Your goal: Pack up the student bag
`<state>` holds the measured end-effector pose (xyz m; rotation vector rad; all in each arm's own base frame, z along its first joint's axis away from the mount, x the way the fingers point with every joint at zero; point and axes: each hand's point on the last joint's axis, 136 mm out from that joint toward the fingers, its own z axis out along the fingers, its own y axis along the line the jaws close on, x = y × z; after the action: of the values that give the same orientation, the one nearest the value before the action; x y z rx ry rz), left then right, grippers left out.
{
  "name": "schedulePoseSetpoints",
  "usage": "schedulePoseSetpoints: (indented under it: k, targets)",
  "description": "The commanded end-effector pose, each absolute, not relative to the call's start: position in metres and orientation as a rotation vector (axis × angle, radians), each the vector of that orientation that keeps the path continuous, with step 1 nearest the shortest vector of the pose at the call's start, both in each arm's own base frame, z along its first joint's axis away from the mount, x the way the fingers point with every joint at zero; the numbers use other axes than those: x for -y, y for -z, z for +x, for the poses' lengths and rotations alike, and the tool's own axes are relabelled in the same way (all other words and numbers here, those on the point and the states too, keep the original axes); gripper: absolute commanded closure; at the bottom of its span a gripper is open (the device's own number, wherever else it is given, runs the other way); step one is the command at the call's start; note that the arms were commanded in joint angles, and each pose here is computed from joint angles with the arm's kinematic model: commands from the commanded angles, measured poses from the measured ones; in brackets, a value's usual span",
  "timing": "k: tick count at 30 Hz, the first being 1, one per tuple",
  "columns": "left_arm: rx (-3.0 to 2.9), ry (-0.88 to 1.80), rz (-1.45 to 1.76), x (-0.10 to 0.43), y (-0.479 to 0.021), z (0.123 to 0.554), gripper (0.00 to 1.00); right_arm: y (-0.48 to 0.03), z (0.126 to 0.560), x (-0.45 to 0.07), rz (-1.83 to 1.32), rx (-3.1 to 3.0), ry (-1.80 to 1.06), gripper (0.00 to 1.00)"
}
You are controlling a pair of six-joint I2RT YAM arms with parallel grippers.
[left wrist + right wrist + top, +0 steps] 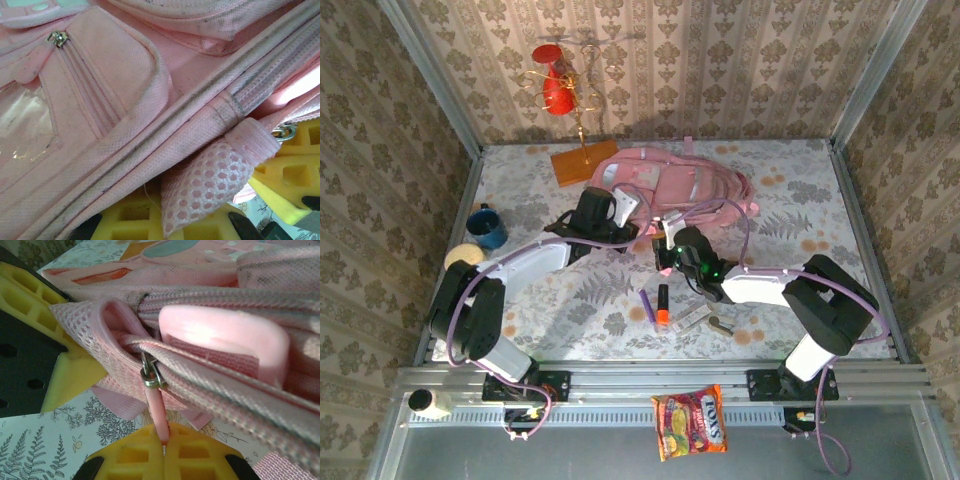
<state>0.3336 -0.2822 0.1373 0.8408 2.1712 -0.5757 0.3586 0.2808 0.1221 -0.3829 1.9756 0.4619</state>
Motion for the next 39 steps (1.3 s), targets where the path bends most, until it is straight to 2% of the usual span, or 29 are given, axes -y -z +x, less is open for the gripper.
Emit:
schedulePoseSetpoints:
  k: [1,12,26,28,32,39]
  targets:
    - [-2.110,0.630,0.849,0.296,-0.157,0.335,1.00,-0.152,0.371,-0.291,-0.361,-1.875,-0.515,0.93]
    - [-2.114,0.636,0.855,0.298,-0.154,0.335,1.00,-0.160,0.380,-0.292,-0.346,-1.846,-0.511,0.86]
    - [-2.122,0.641,0.862,0.300,-0.151,0.334,1.00,-0.170,0.385,-0.297,-0.335,-1.804,-0.541,0.82]
    - [-2.123,0.641,0.861,0.300,-0.151,0.334,1.00,-0.170,0.386,-0.296,-0.329,-1.803,-0.541,0.85]
    - [-2.124,0.638,0.861,0.300,-0.151,0.334,1.00,-0.165,0.387,-0.291,-0.310,-1.815,-0.518,1.00]
    - [-2.130,0.559,0.818,0.285,-0.151,0.343,1.00,-0.137,0.373,-0.260,-0.208,-1.902,-0.462,1.00]
